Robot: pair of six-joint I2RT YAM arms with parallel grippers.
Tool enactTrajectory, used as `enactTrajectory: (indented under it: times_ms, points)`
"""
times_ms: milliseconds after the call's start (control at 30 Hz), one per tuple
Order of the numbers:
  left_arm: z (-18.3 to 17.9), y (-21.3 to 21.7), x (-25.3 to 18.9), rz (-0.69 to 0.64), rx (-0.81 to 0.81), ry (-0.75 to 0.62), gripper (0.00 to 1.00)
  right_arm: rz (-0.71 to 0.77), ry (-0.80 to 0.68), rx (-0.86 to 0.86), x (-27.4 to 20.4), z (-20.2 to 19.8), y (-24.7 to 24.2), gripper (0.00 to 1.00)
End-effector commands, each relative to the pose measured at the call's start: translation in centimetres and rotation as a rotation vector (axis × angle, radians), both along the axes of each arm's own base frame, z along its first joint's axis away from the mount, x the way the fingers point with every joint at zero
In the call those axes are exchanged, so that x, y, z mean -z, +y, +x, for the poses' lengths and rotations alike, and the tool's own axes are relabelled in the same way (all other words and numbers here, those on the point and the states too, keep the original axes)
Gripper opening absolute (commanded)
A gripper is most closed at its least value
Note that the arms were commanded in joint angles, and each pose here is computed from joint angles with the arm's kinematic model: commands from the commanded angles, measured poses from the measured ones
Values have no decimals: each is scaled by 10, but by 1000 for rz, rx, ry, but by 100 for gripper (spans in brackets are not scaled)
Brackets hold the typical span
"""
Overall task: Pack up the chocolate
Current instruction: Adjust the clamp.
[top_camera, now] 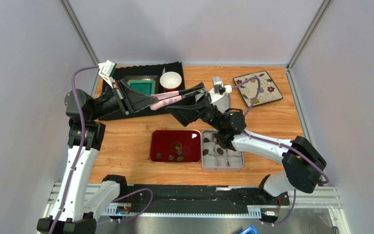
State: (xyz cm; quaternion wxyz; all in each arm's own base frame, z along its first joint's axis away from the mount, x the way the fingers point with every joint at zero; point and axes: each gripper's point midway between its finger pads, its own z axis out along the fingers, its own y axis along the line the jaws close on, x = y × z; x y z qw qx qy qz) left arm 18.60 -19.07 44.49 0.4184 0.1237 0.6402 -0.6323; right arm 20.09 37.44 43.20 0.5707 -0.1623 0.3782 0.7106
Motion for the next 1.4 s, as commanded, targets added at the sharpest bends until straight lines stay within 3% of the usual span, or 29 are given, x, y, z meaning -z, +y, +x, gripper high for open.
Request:
enactTrajectory:
  times_ms: [0, 67, 100, 133, 467, 767, 933, 1067, 1267, 1300, 1333, 1367]
  points:
    - [-2, 1, -2, -2, 1, -10, 0, 187, -99, 19, -39, -11, -25, 75]
    - [-1, 1, 1, 1, 0, -7, 0, 189, -109, -5, -43, -13, -22, 62]
    - [0, 1, 3, 2, 0, -4, 0, 189, -114, -12, -45, -13, -22, 51]
    - [0, 1, 7, 5, 2, 2, 0, 194, -120, -18, -47, -15, -21, 47]
    - [1, 1, 31, 35, 6, 25, 0, 214, -148, -26, -59, -27, -34, 34]
    - [6, 1, 25, 55, -12, -12, 0, 178, -185, -68, -52, -43, -37, 0]
    - [11, 3, 16, 73, -23, -37, 0, 137, -188, -87, -37, -49, -36, 0]
    - [15, 2, 19, 94, -11, -18, 11, 144, -178, -27, -35, -44, -43, 0]
    - [10, 2, 31, 77, 2, 7, 1, 109, -166, -2, -46, -42, -42, 0]
    - [9, 1, 35, 76, 5, 17, 0, 102, -174, 5, -46, -43, -40, 22]
    - [8, 1, 35, 77, 6, 17, 0, 94, -174, 13, -47, -44, -39, 33]
    - [8, 2, 35, 77, 4, 14, 0, 98, -168, 29, -47, -42, -39, 37]
